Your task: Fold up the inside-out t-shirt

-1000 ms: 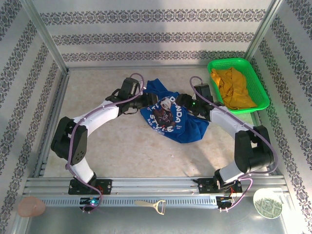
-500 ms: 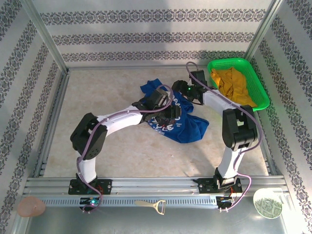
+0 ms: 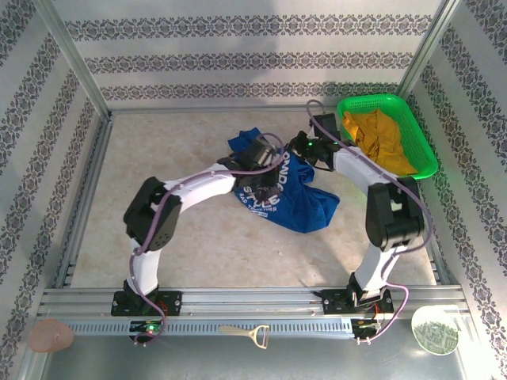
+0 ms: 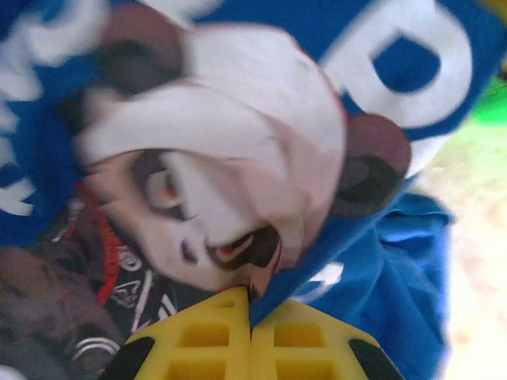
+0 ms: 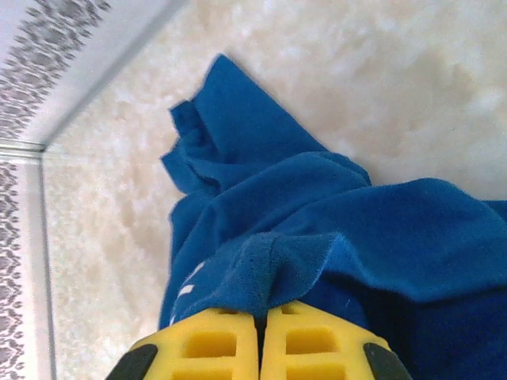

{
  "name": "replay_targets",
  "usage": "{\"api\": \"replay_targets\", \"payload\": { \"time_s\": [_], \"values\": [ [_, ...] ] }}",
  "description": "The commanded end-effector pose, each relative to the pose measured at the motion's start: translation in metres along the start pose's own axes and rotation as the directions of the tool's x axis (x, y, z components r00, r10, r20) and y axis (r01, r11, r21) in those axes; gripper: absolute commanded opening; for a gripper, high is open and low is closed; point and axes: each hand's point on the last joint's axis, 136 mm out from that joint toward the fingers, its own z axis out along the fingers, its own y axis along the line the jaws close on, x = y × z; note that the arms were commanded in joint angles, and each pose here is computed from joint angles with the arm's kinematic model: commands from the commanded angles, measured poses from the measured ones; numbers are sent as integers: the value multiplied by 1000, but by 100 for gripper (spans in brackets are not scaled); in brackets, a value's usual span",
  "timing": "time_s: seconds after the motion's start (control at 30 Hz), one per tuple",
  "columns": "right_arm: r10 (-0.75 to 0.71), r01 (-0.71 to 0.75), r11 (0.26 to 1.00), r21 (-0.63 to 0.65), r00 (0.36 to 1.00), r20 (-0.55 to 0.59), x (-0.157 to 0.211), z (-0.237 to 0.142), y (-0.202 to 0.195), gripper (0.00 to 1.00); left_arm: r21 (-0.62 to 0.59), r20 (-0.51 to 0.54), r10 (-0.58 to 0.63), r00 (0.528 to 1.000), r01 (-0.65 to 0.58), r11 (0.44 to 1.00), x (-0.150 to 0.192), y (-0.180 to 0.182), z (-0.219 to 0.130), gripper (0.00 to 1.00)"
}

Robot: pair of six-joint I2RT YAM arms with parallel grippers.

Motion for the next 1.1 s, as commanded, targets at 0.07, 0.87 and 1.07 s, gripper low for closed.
{"api": "replay_targets", "payload": {
  "time_s": [0.07,0.87,1.07],
  "values": [
    [-101,110,994,-28,970,223,-38,-102,36,0,344,49,-18,999,0,939,-50,-24,-100,0],
    [-216,232,970,-69,958,187,22,-142,35,0,139,98,21,995,-35,990,-71,22,-134,55],
    [-252,277,949,-151,954,165,38,-141,37,0,82,109,132,985,-141,987,-27,-17,-101,61]
  ]
}}
